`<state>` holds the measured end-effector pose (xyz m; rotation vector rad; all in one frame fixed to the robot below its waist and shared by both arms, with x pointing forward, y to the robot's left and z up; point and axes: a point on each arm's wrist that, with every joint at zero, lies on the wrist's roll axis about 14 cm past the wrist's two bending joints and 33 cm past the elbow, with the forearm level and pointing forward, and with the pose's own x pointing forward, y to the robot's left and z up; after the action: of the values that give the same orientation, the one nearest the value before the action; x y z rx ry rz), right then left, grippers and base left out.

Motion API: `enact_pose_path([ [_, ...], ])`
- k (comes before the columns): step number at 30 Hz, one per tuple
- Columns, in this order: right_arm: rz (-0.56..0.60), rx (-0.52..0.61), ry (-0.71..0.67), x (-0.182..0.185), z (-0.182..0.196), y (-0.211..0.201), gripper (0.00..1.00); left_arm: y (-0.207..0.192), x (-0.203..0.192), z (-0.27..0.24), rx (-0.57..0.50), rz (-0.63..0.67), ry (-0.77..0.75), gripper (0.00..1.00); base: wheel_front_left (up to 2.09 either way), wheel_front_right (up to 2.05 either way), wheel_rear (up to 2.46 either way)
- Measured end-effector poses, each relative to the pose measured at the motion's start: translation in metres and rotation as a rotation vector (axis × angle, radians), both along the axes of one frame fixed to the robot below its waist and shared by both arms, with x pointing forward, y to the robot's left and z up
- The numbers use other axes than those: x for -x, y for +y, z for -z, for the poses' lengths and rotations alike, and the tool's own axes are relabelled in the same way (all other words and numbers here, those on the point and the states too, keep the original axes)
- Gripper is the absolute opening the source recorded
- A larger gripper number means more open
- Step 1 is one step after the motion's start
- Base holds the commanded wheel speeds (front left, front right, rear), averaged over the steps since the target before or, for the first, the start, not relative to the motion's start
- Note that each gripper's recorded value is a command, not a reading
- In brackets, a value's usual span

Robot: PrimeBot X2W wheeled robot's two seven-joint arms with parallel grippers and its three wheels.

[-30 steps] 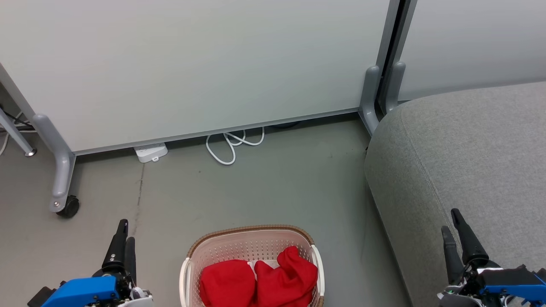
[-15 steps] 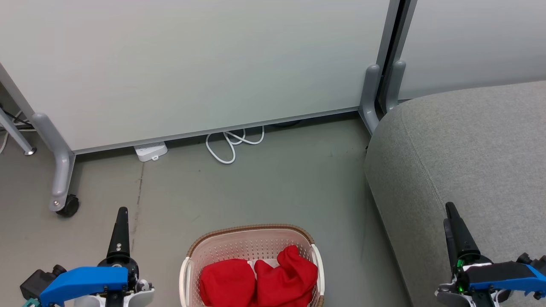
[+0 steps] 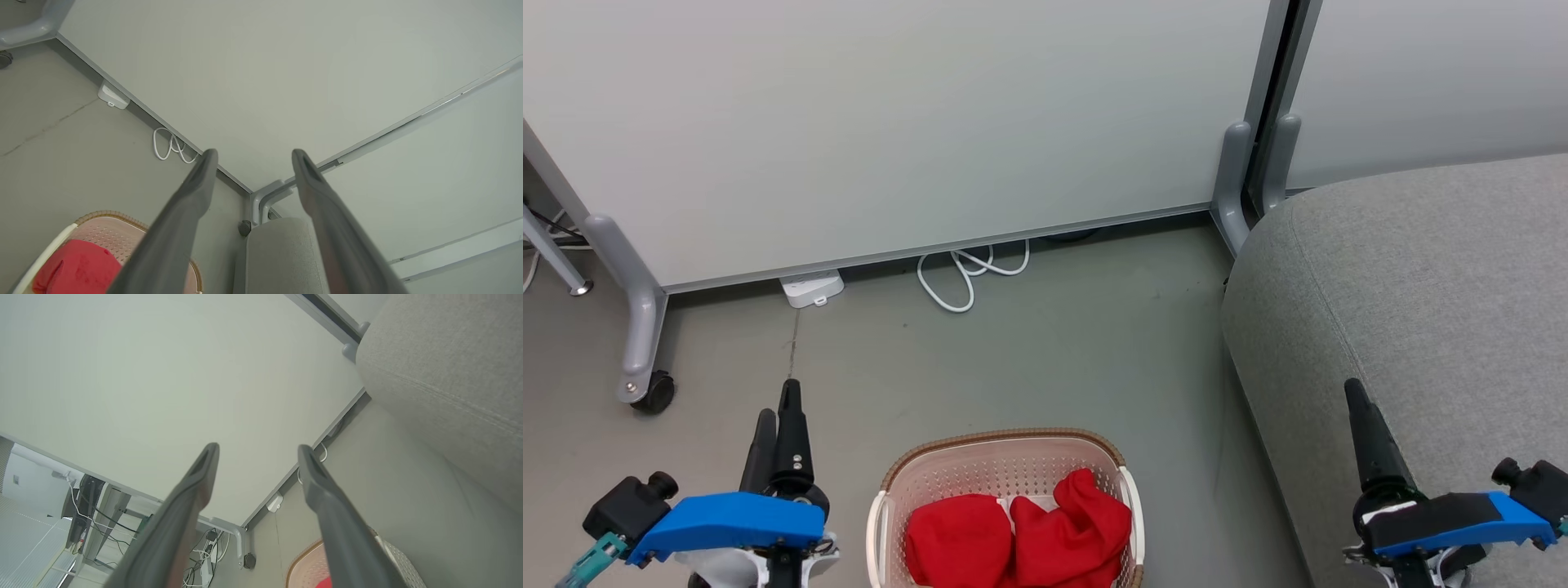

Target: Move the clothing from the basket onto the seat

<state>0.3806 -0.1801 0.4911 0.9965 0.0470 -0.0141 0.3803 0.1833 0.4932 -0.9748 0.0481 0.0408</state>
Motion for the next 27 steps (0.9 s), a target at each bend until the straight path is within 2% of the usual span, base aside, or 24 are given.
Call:
enact_pose_path([
  [14,-0.036,0.234,0.0,0.001,0.005,0.009,1.0,-0.013,0.0,-0.001,-0.27,0.047,-0.013,1.0,0.0,0.0,0.0],
  [27,-0.064,0.394,-0.011,0.001,0.009,0.015,1.0,-0.022,0.001,0.001,-0.451,0.081,-0.024,1.0,0.0,0.0,0.0],
])
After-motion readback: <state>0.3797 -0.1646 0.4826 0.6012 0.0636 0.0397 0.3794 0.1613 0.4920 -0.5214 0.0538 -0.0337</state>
